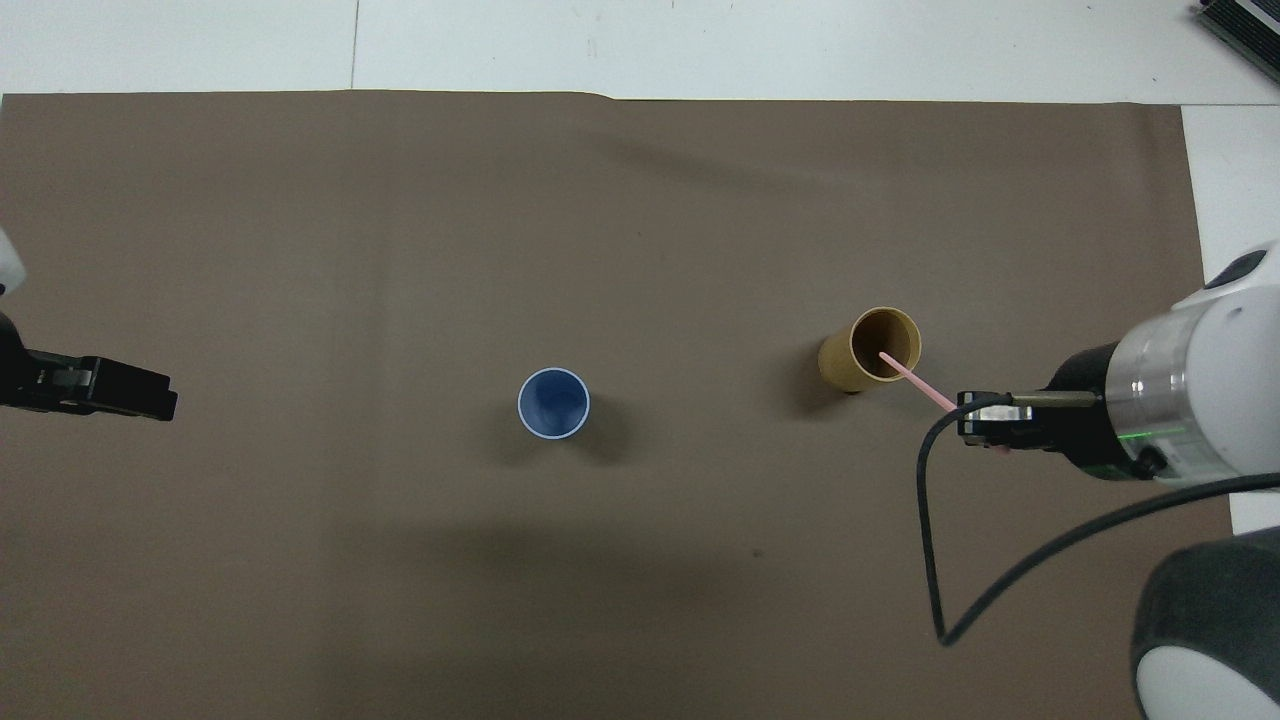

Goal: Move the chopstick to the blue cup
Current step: 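Grasp the pink stick and pull it out with the right gripper, then carry the pink stick with the right gripper over the blue cup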

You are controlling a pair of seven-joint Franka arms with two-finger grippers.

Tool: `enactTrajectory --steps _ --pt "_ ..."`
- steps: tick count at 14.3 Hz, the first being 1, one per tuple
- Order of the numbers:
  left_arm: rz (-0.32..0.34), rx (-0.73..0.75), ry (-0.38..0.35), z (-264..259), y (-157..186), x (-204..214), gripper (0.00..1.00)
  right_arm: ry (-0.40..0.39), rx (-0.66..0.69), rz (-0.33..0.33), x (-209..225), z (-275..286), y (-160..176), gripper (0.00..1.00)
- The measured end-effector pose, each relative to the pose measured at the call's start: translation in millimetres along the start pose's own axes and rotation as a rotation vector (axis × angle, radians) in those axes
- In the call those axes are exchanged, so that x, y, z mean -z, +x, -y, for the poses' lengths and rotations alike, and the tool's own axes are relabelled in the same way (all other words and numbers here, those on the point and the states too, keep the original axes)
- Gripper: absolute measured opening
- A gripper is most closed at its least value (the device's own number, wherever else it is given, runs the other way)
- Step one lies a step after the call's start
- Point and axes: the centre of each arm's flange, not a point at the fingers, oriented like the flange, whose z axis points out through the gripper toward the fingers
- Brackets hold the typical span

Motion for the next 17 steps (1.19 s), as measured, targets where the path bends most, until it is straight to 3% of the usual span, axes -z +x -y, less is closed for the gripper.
enactTrajectory --steps 3,11,14,17 --pt "0.000 0.000 0.000 0.0 0.0 0.0 1.00 0.075 -0.175 0.050 -3.0 22.6 -7.2 0.08" --pt "0.000 0.000 0.000 0.1 0.0 0.0 1.00 0.115 -0.454 0.121 -79.3 162.9 -41.3 0.08" --pt "0.000 0.000 0.000 0.1 -0.1 0.1 1.00 0.152 -0.514 0.146 -117.4 213.2 -47.6 0.08" --pt "0.000 0.000 0.000 0.1 -0.1 0.1 1.00 0.163 -0.544 0.157 -139.2 228.8 -43.8 0.08"
